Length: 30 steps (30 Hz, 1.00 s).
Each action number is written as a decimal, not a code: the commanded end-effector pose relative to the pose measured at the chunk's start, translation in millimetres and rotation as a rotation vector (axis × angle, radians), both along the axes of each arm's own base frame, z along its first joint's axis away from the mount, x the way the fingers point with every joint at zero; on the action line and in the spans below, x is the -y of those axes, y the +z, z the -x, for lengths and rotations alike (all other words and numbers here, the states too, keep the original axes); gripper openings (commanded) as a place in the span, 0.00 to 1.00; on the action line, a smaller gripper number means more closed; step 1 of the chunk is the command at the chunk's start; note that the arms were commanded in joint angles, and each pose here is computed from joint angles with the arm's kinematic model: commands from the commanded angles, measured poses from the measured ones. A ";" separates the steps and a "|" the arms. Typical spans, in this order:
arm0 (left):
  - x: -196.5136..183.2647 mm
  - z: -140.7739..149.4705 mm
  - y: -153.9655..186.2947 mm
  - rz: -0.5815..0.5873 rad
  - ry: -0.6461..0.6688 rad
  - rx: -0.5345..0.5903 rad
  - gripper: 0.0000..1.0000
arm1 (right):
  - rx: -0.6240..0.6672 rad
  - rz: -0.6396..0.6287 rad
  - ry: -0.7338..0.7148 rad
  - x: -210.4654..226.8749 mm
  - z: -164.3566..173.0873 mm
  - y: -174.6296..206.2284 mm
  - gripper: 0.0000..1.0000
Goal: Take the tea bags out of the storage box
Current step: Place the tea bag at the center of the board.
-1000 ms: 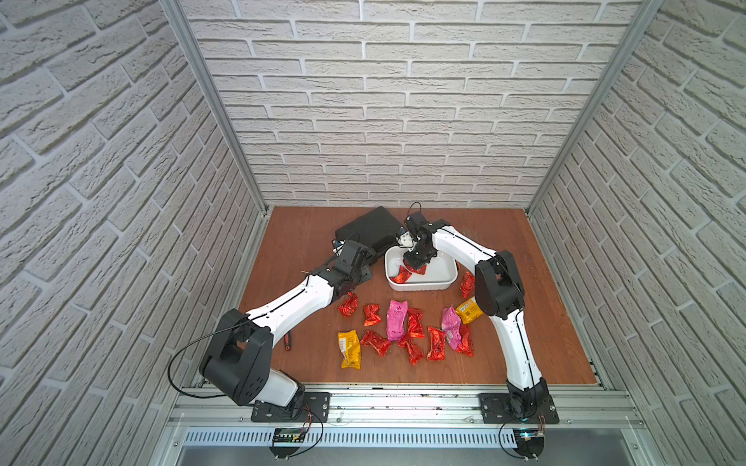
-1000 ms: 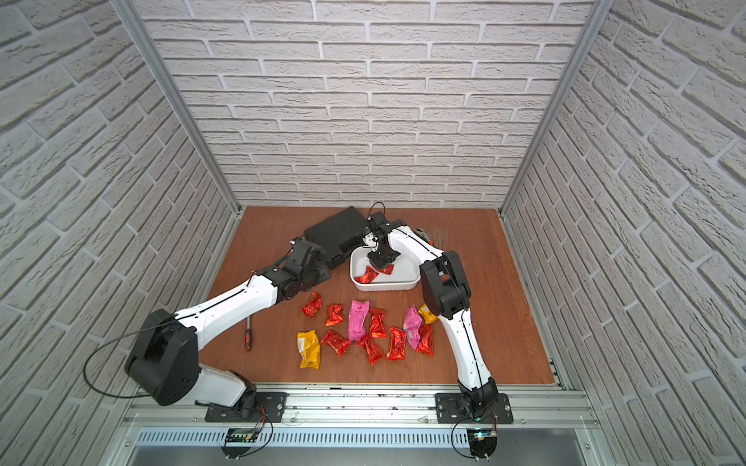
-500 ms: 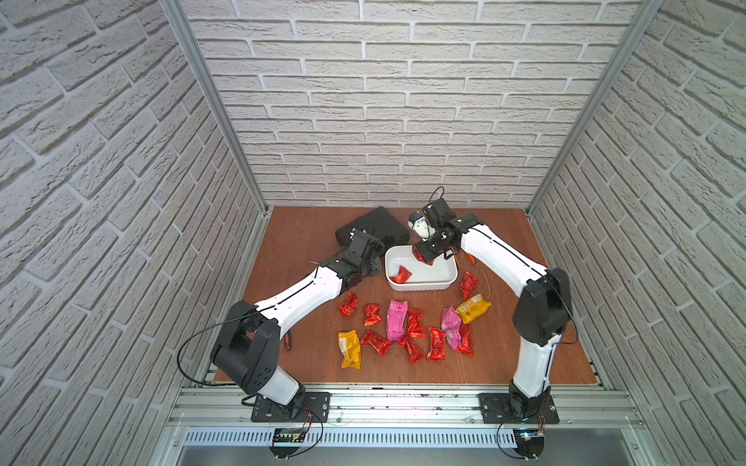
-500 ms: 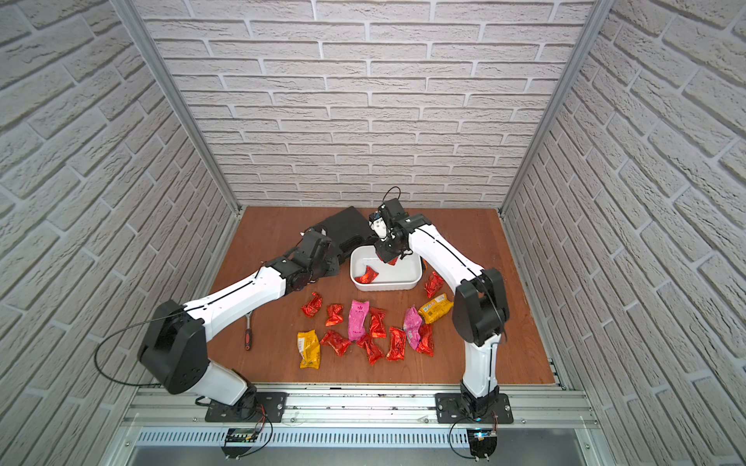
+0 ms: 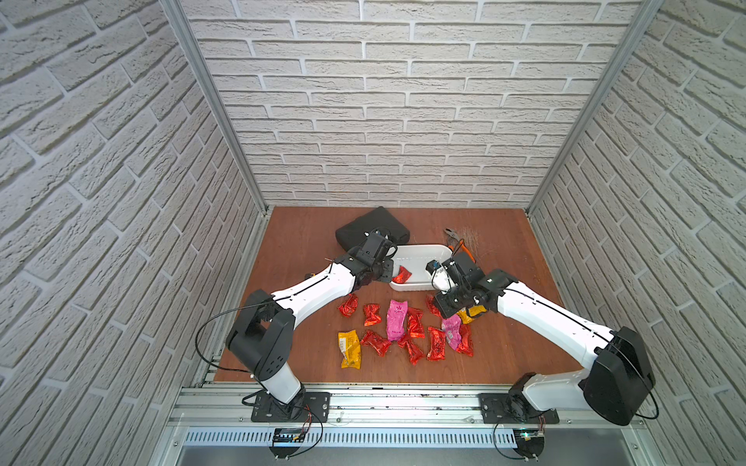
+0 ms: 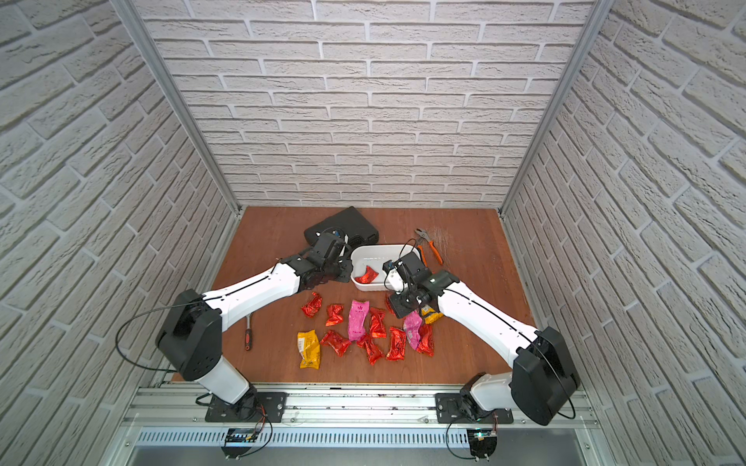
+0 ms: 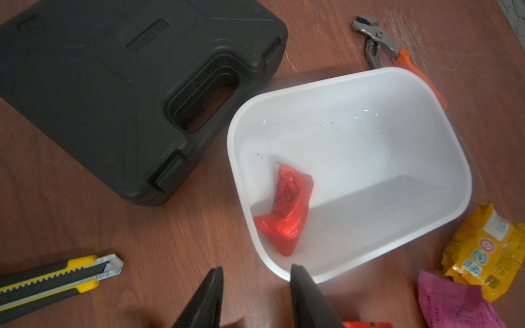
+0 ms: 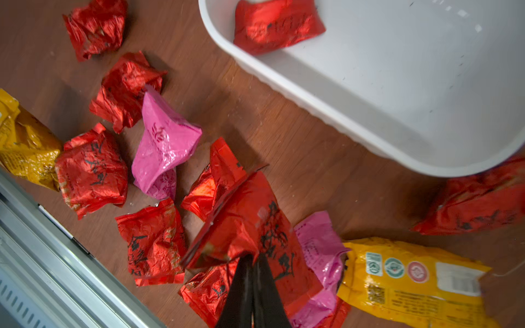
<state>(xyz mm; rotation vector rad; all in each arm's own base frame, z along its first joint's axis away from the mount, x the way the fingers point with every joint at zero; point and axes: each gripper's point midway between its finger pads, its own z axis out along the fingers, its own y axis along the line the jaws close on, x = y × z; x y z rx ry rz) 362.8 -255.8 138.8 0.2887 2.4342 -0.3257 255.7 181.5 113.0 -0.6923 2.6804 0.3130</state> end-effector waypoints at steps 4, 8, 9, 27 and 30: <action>-2.5 -2.3 10.6 0.048 0.027 0.006 0.45 | 0.048 0.002 -0.075 -8.1 -18.2 -21.9 0.02; -4.8 -1.1 13.4 0.033 0.032 0.016 0.44 | 0.056 0.016 -0.114 -11.2 -28.7 -38.1 0.04; -5.8 -0.5 12.8 0.025 0.035 0.016 0.43 | 0.063 0.011 -0.125 -12.6 -31.9 -40.9 0.05; 51.2 -3.2 12.8 -0.248 -0.191 0.044 0.47 | 0.343 0.014 -0.360 44.3 -32.4 54.0 0.49; 64.8 -5.2 3.3 -0.269 -0.239 0.007 0.49 | 0.370 0.063 -0.515 85.6 -33.1 62.3 0.52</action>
